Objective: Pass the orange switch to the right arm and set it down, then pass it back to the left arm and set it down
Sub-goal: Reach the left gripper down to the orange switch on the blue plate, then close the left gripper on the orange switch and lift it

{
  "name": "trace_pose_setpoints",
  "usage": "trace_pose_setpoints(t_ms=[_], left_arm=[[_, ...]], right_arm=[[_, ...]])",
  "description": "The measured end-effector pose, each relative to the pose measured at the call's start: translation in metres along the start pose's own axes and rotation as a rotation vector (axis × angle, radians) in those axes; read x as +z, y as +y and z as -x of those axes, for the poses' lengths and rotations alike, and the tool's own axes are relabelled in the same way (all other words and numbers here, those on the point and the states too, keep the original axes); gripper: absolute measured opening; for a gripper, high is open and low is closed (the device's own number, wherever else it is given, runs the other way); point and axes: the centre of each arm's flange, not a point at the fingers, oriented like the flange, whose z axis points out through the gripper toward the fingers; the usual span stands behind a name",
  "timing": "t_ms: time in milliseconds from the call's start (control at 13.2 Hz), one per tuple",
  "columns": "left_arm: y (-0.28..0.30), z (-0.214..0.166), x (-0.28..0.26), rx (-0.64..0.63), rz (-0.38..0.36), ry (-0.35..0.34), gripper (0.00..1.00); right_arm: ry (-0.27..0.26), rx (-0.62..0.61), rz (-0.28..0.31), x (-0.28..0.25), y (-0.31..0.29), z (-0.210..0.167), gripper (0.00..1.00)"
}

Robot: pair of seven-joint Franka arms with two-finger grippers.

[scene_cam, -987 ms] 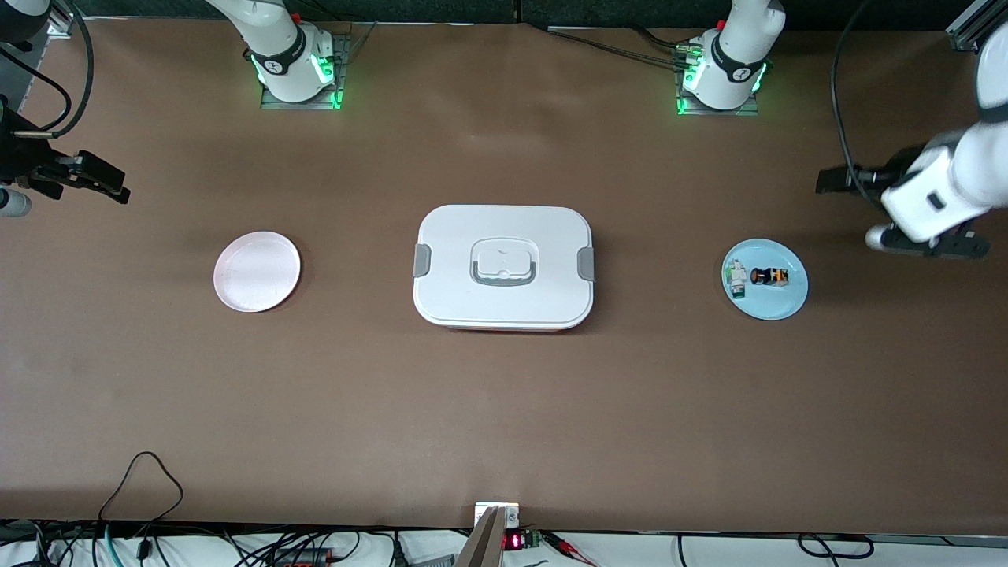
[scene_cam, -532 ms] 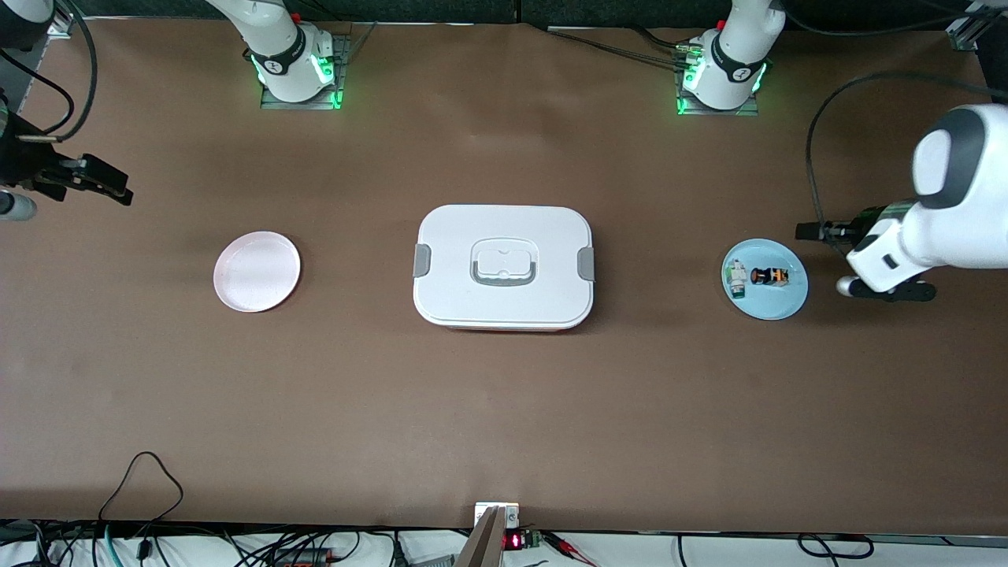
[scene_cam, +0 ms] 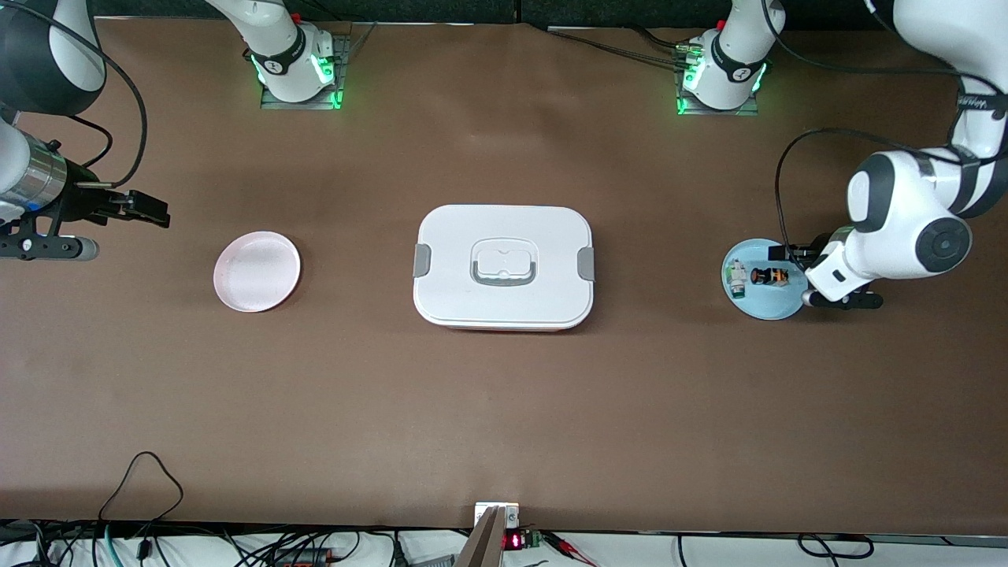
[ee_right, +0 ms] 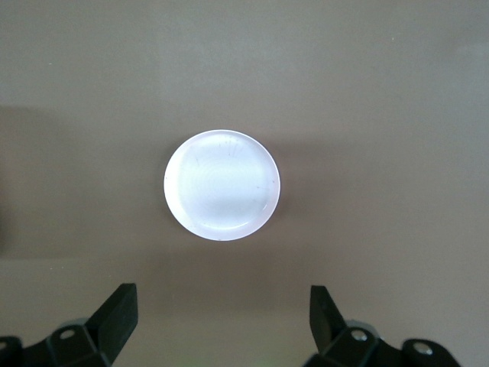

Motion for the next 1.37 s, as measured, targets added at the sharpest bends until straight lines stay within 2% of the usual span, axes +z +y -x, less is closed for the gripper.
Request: trace_pose_setpoints(t_ms=[380, 835, 1139, 1367], left_arm=[[-0.016, -0.010, 0.034, -0.022, 0.007, -0.021, 1.00], [0.002, -0.020, 0.055, -0.002, 0.023, -0.012, 1.00], [0.016, -0.025, 0.066, 0.022, 0.026, -0.012, 1.00], [0.015, -0.027, 0.069, 0.021, 0.025, -0.003, 1.00]], right_arm=[[0.002, -0.008, 0.001, -0.001, -0.004, 0.000, 1.00], [-0.003, -0.054, -0.012, -0.002, -0.034, 0.001, 1.00], [-0.031, -0.085, -0.068, -0.002, -0.063, 0.007, 1.00], [-0.052, -0.078, -0.070, -0.002, -0.058, 0.009, 1.00]])
